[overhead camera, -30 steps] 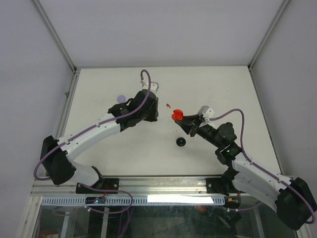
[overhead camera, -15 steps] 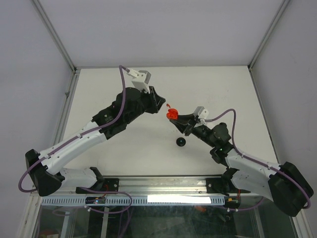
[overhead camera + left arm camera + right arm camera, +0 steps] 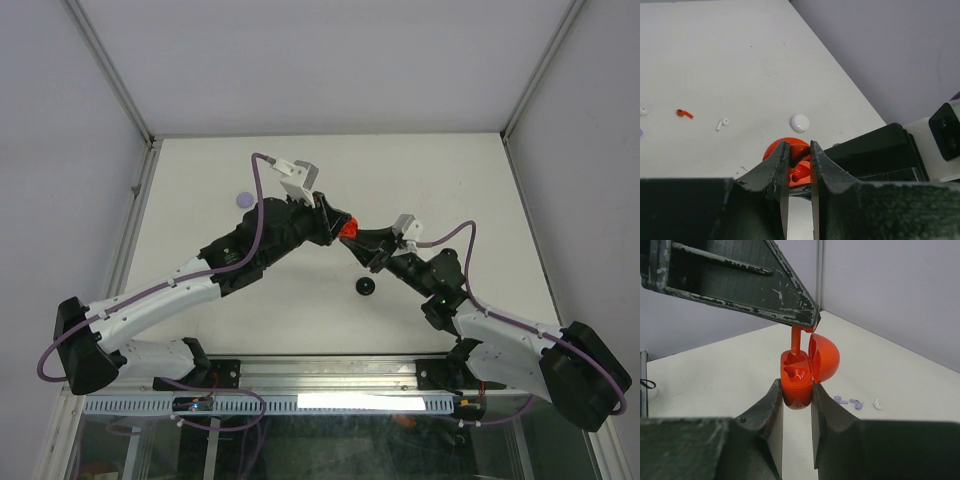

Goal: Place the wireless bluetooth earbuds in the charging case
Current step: Place the earbud in the charging case.

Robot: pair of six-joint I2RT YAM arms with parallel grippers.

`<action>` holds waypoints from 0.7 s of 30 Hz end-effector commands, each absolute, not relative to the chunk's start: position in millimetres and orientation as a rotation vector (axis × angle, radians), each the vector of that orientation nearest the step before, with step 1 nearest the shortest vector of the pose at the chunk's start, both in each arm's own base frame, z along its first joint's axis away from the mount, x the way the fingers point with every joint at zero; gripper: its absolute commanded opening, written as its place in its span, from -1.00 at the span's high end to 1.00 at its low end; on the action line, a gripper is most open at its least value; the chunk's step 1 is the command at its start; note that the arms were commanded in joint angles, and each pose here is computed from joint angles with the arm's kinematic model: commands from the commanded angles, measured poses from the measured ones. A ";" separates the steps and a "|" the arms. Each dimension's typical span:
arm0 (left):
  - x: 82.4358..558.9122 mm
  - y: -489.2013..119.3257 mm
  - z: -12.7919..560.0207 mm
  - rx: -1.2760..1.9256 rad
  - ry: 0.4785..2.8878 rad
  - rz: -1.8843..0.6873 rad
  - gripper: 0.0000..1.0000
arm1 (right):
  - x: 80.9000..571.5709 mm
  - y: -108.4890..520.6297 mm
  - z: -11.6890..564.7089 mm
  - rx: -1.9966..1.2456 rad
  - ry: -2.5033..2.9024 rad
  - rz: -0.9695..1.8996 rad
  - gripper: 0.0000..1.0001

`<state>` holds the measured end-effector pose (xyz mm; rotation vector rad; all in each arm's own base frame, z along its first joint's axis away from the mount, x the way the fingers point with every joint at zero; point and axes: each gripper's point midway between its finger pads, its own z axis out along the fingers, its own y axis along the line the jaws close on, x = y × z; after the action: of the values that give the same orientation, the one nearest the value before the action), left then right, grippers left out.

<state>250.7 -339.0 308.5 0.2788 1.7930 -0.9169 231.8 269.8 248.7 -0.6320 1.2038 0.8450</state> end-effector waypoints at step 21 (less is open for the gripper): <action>236.3 -345.6 317.0 0.364 1.680 -0.884 0.83 | 229.3 265.1 299.8 -0.560 1.060 0.857 1.00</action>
<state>234.8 -349.0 305.7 0.3604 1.7370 -0.9190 232.3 269.0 252.5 -0.6091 1.1993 0.8526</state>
